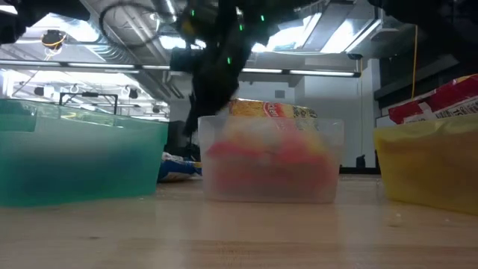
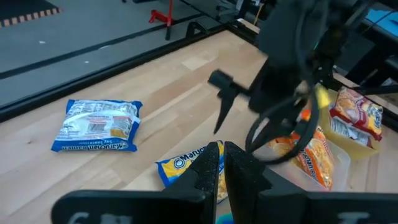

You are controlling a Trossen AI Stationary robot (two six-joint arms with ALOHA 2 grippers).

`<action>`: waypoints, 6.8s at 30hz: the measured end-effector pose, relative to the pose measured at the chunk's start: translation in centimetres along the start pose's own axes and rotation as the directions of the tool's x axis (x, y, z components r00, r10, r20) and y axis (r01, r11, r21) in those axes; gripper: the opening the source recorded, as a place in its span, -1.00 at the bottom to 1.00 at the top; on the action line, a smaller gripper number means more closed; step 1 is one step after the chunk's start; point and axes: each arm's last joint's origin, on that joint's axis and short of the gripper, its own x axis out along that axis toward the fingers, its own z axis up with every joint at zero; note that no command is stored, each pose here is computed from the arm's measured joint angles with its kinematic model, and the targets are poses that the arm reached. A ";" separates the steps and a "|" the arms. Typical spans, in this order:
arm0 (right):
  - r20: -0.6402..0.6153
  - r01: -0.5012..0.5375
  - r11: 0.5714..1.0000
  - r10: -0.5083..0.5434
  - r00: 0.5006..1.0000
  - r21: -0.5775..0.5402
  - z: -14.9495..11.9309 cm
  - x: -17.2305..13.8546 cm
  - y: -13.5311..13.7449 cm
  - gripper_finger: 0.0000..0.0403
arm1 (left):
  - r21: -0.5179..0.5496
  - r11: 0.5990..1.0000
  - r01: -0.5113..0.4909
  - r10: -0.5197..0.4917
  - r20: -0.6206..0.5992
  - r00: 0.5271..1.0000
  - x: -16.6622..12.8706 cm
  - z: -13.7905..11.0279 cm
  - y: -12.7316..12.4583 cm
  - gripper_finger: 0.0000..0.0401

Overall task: Sort Maruchan noodles
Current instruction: Put the right blue noodle pack into the green bin

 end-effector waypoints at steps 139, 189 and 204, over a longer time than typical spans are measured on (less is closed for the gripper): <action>0.072 0.090 0.936 -0.122 0.990 0.340 5.1 -2.7 8.1 0.58 | 0.091 0.996 -0.018 0.015 0.035 0.999 0.2 -0.4 -0.8 -0.91; 0.279 -0.258 0.804 0.120 0.953 0.536 2.7 1.4 9.5 0.24 | 0.101 0.995 -0.019 0.015 0.044 0.999 0.2 -0.5 -0.9 -0.91; 0.291 -0.281 0.829 0.150 0.945 0.483 2.9 1.1 9.5 -0.52 | 0.101 0.995 -0.019 0.015 0.044 0.999 0.2 -0.4 -0.9 -0.91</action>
